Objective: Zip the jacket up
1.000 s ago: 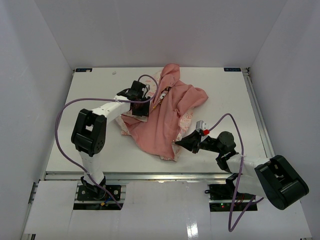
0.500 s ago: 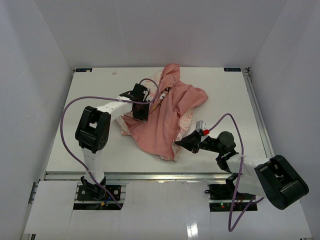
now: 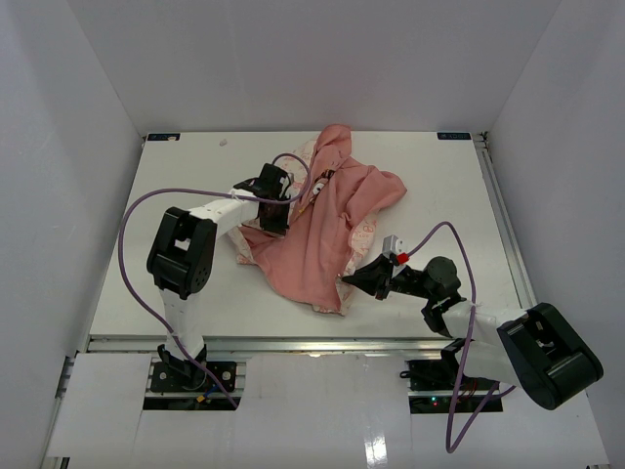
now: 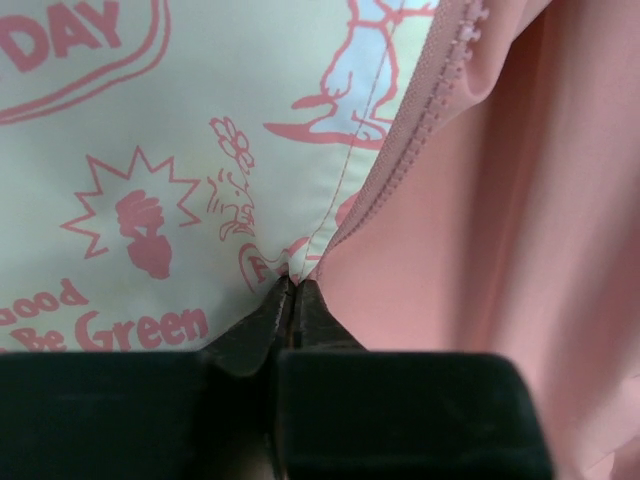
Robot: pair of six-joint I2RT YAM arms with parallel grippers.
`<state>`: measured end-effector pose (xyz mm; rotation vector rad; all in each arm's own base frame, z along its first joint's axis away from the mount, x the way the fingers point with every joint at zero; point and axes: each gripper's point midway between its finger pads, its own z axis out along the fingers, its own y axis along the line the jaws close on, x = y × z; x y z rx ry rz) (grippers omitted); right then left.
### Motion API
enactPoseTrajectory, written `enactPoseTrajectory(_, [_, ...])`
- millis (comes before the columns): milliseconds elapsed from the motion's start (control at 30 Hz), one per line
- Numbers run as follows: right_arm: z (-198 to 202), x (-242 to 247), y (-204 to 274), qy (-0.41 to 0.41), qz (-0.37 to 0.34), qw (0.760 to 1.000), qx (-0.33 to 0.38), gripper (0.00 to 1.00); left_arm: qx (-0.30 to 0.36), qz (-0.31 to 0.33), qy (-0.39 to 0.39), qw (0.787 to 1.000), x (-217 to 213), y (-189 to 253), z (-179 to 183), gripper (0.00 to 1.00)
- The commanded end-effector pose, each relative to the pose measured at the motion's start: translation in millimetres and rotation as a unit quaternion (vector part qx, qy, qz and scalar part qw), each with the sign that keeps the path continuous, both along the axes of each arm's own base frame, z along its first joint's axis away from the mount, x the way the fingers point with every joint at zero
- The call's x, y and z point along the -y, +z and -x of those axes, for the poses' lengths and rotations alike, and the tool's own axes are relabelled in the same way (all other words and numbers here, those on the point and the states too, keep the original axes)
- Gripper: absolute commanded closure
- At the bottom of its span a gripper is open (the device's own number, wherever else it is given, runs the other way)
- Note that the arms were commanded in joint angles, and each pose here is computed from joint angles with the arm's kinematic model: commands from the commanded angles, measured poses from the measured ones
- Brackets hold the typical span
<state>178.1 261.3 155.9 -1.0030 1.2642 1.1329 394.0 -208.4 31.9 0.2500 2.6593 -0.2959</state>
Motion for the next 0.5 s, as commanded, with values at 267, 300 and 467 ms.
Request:
enactPoseTrajectory(267, [-1,1,10,-0.001,-0.01,0.999,0.03,0.92,0.035,0.034,-0.005,0.999,7,35,-6,1.0])
enactPoseTrajectory(300, [-2,1,10,-0.002,-0.01,0.999,0.03,0.92,0.043,0.032,-0.002,0.999,6,40,-6,1.0])
enactPoseTrajectory(467, [-2,0,10,-0.001,-0.01,0.999,0.031,0.92,0.064,0.034,0.009,0.997,2,59,-7,0.99])
